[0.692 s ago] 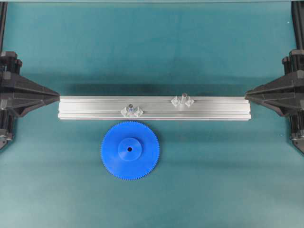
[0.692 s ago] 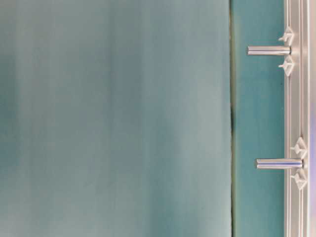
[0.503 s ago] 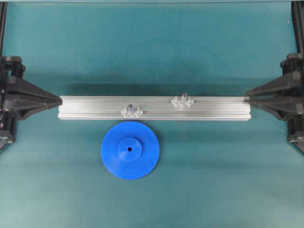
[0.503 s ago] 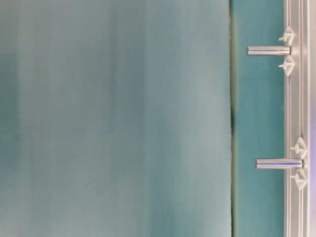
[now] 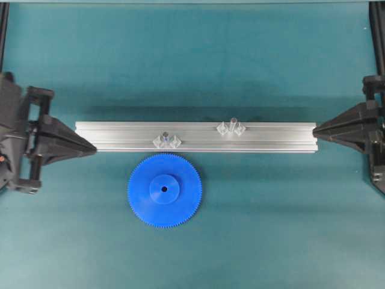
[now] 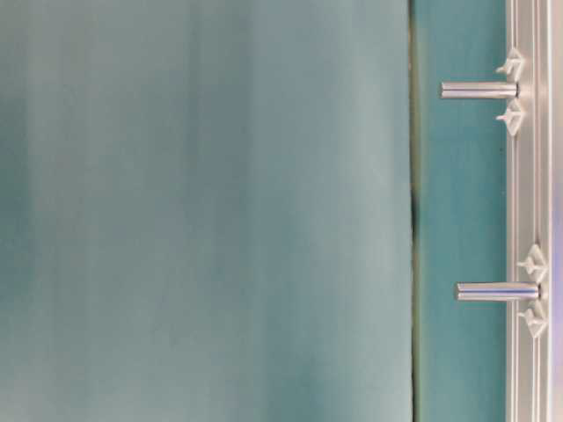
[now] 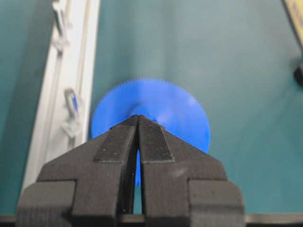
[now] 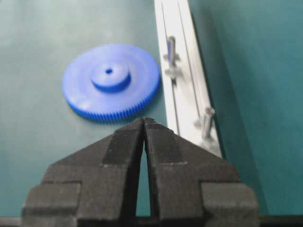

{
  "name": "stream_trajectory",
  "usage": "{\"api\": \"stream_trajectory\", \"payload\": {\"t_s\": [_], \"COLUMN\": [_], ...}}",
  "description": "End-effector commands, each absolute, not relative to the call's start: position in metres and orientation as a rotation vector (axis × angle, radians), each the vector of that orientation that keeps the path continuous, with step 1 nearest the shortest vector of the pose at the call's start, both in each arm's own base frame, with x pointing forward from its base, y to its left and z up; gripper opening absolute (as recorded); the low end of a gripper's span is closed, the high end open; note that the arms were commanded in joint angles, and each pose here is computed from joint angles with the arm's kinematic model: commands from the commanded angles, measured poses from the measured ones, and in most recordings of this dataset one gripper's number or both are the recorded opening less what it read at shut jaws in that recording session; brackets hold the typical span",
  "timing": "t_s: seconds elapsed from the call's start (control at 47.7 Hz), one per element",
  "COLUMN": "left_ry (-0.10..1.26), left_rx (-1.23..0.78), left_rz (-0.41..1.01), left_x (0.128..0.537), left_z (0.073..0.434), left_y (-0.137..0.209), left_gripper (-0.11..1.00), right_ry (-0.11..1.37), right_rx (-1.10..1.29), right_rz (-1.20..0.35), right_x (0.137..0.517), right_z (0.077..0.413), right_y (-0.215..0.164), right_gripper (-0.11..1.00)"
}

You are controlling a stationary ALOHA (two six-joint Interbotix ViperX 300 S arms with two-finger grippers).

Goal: Insert the large gear onto the shaft.
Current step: 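Move the left gripper from rest toward the blue gear, then lower the open left gripper over the blue gear's hub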

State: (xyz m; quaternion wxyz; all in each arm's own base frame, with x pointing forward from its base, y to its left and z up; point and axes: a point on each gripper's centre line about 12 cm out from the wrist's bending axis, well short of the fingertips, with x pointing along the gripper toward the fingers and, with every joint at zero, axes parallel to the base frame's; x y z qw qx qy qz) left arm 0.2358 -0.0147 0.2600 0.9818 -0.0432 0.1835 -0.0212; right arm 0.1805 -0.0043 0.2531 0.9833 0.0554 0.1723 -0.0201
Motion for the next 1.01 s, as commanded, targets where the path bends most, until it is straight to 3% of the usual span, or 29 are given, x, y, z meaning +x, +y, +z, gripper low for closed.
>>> {"api": "stream_trajectory", "payload": {"t_s": [0.0, 0.377, 0.461, 0.545, 0.733, 0.796, 0.859, 0.985], "left_ry": [0.368, 0.564, 0.601, 0.622, 0.649, 0.663, 0.681, 0.720], "left_rx": [-0.083, -0.074, -0.072, -0.073, -0.065, -0.058, -0.053, -0.045], "left_rz": [-0.049, -0.041, -0.039, -0.037, -0.058, -0.075, -0.085, -0.090], "left_x": [0.250, 0.304, 0.313, 0.320, 0.332, 0.335, 0.340, 0.352], "left_z": [0.268, 0.249, 0.246, 0.243, 0.238, 0.235, 0.232, 0.225], "left_y": [-0.017, -0.022, -0.023, -0.023, -0.032, -0.039, -0.044, -0.048], "left_gripper": [0.00, 0.01, 0.05, 0.20, 0.74, 0.88, 0.93, 0.91], "right_ry": [0.353, 0.486, 0.507, 0.512, 0.500, 0.504, 0.513, 0.530], "right_rx": [0.117, 0.121, 0.118, 0.117, 0.105, 0.106, 0.108, 0.108], "right_rz": [-0.058, -0.079, -0.082, -0.083, -0.093, -0.096, -0.101, -0.102], "right_x": [0.182, 0.176, 0.174, 0.174, 0.171, 0.170, 0.168, 0.166], "right_z": [0.262, 0.250, 0.248, 0.248, 0.249, 0.248, 0.247, 0.247], "right_y": [-0.007, -0.010, -0.010, -0.011, -0.012, -0.013, -0.013, -0.013], "right_gripper": [0.12, 0.14, 0.14, 0.14, 0.14, 0.14, 0.14, 0.14]}}
